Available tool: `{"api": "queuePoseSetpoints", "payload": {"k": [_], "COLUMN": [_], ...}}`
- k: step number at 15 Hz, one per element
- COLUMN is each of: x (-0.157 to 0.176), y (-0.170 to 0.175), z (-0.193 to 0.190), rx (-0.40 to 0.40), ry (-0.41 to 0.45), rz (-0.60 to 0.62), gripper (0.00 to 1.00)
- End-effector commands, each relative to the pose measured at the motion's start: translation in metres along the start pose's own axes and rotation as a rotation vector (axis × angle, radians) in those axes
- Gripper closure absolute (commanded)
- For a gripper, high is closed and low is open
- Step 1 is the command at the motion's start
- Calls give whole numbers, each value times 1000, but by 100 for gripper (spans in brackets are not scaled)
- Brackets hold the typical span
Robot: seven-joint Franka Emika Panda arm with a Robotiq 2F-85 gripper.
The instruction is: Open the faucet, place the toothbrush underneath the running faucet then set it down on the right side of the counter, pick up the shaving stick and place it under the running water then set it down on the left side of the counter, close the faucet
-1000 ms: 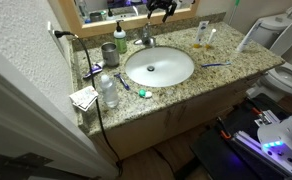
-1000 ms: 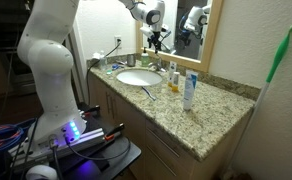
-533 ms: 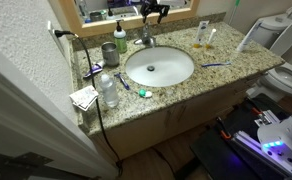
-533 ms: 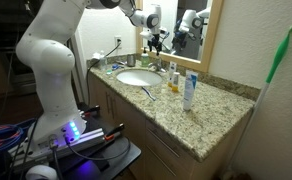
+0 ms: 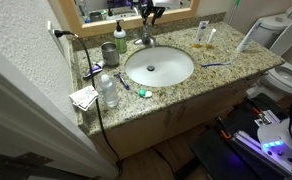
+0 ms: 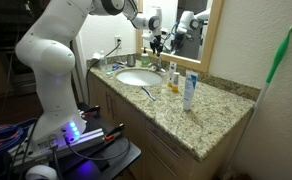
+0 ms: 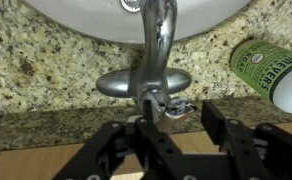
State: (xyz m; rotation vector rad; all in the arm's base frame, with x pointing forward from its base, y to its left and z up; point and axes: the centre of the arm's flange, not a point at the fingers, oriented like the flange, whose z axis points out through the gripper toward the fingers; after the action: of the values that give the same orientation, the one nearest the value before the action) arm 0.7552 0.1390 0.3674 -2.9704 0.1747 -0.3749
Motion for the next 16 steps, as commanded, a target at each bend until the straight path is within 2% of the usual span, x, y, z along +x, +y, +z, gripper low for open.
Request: {"api": "queuePoseSetpoints", "payload": {"k": [1,4,7,9,10,12,13,15,16], "x": [12,2,-13,-26,-34,-44,-48,-52,-51], "y": [0,1,3,6,6,4,4,6,7], "z": [2,-10,-22,-23,-26,-32,-34,-32,-30], "rx": [-28,-58,-75,-88,-92,-116,-124,-142,-147], "ry": [2,-49,-136,-212,-266,-362,-403,-455,-436], "rz": [4,10,27,21,20,15,15,20,45], "gripper": [76,95,93,45,90,94,98,100,71]}}
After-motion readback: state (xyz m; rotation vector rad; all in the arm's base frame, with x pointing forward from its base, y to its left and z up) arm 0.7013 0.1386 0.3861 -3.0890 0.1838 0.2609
